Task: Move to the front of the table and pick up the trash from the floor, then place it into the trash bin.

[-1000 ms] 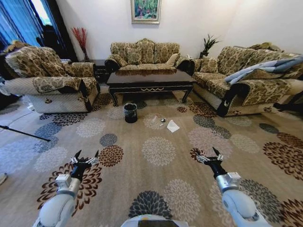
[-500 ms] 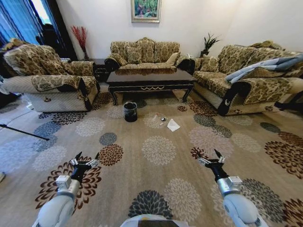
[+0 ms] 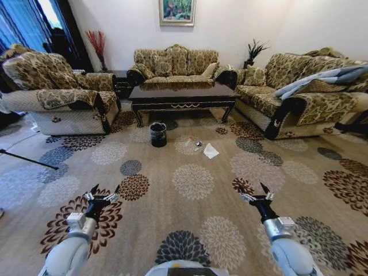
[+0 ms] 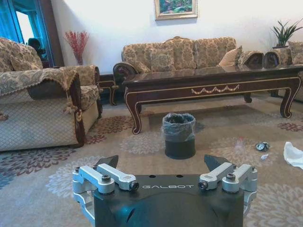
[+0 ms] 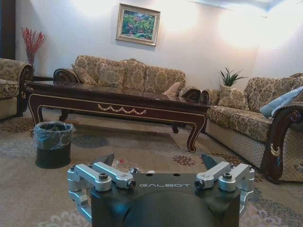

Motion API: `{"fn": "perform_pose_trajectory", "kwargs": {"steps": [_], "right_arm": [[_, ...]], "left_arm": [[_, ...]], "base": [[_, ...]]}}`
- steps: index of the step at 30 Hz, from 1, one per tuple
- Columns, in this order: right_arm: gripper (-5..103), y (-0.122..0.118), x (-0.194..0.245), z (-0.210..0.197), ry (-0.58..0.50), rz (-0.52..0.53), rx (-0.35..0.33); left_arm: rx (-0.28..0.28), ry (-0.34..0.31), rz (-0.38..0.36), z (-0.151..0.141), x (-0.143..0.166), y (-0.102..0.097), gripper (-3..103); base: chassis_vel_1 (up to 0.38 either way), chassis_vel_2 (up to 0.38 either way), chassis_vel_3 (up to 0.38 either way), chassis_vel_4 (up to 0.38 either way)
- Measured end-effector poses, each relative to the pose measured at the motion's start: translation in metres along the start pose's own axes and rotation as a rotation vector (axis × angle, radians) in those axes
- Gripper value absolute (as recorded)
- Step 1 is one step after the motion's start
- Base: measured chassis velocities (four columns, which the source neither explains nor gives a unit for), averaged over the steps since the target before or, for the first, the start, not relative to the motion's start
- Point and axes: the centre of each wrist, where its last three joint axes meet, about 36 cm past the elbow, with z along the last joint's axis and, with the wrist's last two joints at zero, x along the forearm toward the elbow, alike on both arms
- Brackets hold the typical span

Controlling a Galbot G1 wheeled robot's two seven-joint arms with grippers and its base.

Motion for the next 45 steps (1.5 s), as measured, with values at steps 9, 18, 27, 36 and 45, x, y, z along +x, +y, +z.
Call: {"fn": "perform_pose_trajectory", "kwargs": {"steps": [9, 18, 27, 36, 45], "right_arm": [[100, 0.003, -0.003, 0.002, -0.006, 0.003, -0.020], [100, 0.005, 0.001, 0.005, -0.009, -0.004, -0.030], [100, 0.007, 0.004, 0.003, -0.019, -0.011, -0.036], [100, 0.007, 0.005, 0.002, -0.019, -0.014, -0.029], [100, 0.008, 0.008, 0.009, -0.009, -0.011, -0.036]], "left_arm": [[0.006, 0.002, -0.006, 0.002, 0.001, -0.001, 100], [0.010, 0.003, -0.007, 0.003, 0.001, -0.001, 100], [0.011, 0.008, -0.012, 0.005, 0.002, -0.002, 100], [0.014, 0.003, -0.015, 0.004, 0.002, -0.002, 100], [0.016, 0.007, -0.011, 0.004, 0.005, -0.005, 100]], "base": [[0.000, 0.000, 0.000, 0.000], [0.000, 0.000, 0.000, 0.000], [0.000, 0.000, 0.000, 0.000], [0.000, 0.000, 0.000, 0.000], [0.000, 0.000, 0.000, 0.000]]}}
